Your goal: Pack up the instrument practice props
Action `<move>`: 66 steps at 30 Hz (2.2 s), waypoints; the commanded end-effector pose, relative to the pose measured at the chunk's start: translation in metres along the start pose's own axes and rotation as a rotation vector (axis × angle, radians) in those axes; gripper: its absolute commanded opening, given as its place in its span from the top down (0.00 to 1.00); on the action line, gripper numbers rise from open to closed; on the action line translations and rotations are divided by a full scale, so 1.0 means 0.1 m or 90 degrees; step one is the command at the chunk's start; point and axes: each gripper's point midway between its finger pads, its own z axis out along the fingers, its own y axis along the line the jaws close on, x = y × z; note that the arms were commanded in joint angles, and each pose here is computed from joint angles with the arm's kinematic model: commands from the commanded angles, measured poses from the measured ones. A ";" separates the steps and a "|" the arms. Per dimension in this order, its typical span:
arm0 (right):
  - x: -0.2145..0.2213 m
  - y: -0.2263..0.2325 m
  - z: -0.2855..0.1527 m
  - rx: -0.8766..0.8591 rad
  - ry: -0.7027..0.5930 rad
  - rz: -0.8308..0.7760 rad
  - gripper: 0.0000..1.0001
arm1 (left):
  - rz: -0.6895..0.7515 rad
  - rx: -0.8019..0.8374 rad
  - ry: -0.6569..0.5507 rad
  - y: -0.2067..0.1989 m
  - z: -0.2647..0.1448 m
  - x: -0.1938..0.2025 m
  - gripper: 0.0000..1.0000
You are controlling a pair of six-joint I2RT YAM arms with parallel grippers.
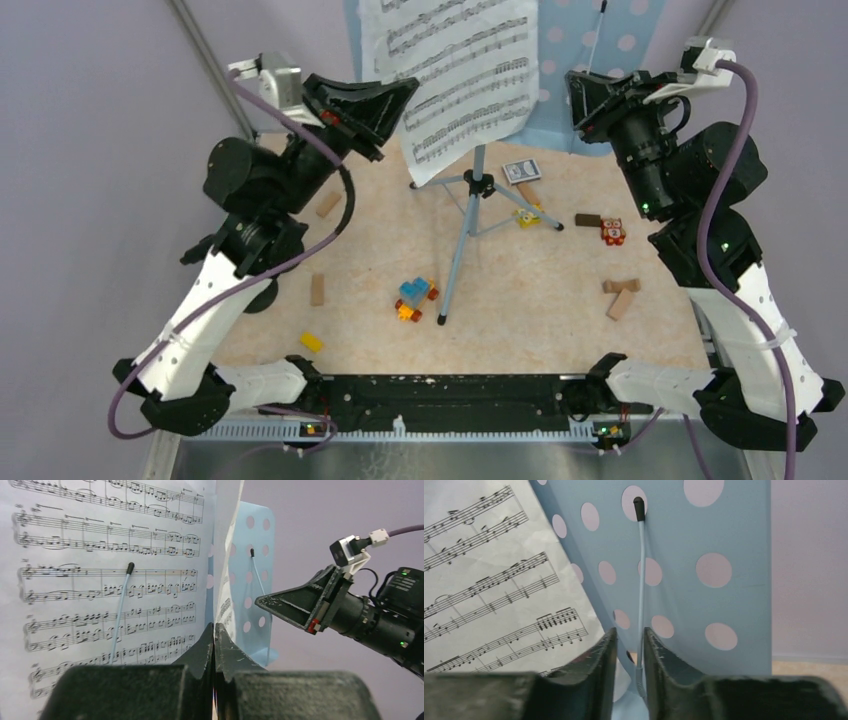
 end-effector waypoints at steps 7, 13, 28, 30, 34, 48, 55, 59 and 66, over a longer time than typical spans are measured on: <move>-0.16 -0.02 -0.31 -0.023 -0.005 0.020 0.52 | 0.023 -0.018 0.076 -0.13 -0.74 -0.01 1.00; -0.38 0.01 -0.64 -0.065 -0.030 0.073 0.26 | -0.007 -0.024 0.165 -0.23 -1.32 0.27 1.00; -1.04 0.24 -0.91 -0.091 -0.014 0.312 0.15 | -0.255 -0.038 0.371 -0.41 -2.39 1.62 1.00; -1.10 0.25 -0.96 -0.098 -0.023 0.319 0.15 | -0.275 -0.034 0.399 -0.43 -2.45 1.78 1.00; -1.20 0.25 -1.02 -0.110 -0.038 0.322 0.14 | -0.308 -0.026 0.426 -0.44 -2.50 2.02 1.00; -1.30 0.12 -1.12 -0.089 -0.079 0.302 0.13 | -0.358 0.030 0.520 -0.70 -2.33 2.96 1.00; -1.29 0.08 -1.19 -0.089 -0.080 0.305 0.13 | -0.340 0.053 0.564 -1.08 -2.06 3.57 1.00; -1.21 -0.07 -1.26 -0.058 -0.088 0.276 0.12 | -0.330 0.067 0.559 -1.15 -1.77 3.77 1.00; -0.36 -0.56 -1.38 0.067 -0.007 0.194 0.12 | -0.275 0.048 0.548 -1.10 -1.09 4.15 1.00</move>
